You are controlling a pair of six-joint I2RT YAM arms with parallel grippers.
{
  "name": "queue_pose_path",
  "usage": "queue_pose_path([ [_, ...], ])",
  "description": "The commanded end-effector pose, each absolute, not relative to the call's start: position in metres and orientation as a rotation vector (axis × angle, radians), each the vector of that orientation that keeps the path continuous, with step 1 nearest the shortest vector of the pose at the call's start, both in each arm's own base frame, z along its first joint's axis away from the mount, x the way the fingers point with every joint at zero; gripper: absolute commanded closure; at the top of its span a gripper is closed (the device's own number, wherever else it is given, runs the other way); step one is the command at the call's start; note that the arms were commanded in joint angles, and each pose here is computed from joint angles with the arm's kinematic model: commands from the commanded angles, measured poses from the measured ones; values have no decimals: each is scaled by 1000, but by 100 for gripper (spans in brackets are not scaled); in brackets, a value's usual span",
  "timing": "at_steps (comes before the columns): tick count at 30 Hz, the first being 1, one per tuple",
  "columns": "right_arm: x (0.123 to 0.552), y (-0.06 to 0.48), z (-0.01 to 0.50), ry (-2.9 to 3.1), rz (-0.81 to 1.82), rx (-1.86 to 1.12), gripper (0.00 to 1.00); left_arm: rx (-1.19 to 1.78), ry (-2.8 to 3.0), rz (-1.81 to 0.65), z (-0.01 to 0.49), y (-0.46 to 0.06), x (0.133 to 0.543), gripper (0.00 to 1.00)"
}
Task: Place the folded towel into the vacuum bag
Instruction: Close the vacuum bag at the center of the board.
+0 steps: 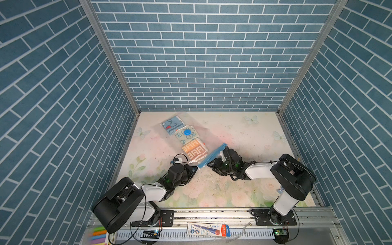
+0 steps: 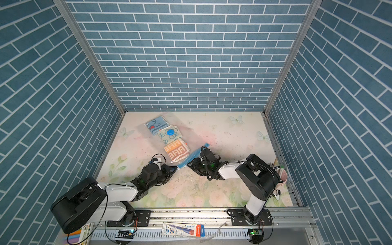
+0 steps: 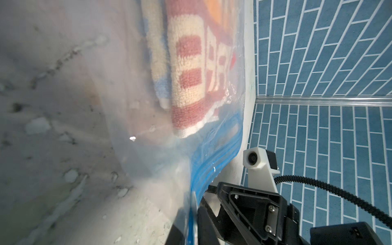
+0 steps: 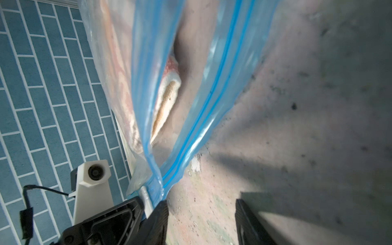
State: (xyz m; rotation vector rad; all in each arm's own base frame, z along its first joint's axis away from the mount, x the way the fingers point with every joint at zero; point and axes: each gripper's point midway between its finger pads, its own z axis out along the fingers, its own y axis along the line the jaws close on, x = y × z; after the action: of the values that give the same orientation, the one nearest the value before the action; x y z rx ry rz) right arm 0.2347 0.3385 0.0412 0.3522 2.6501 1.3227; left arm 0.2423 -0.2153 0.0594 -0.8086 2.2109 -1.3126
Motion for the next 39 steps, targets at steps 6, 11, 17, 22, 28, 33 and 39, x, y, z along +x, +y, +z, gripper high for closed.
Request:
queue_pose_path([
  [6,236,339,47,2641,1320,351,47,-781,2218,-1285,62,-212,238,81],
  [11,237,339,48,2637,1323,350,47,-774,2222,-1281,62,-213,239,89],
  [17,236,337,48,2636,1317,364,47,-766,2223,-1303,63,-216,239,96],
  [22,239,341,64,2566,1431,474,47,-755,2228,-1310,65,-219,239,100],
  [28,244,342,84,2445,1545,663,46,-739,2231,-1336,74,-226,243,100],
  [33,237,349,82,2397,1593,757,45,-731,2223,-1354,82,-233,248,100],
  [39,235,362,84,2321,1678,851,45,-728,2238,-1347,79,-238,247,100],
])
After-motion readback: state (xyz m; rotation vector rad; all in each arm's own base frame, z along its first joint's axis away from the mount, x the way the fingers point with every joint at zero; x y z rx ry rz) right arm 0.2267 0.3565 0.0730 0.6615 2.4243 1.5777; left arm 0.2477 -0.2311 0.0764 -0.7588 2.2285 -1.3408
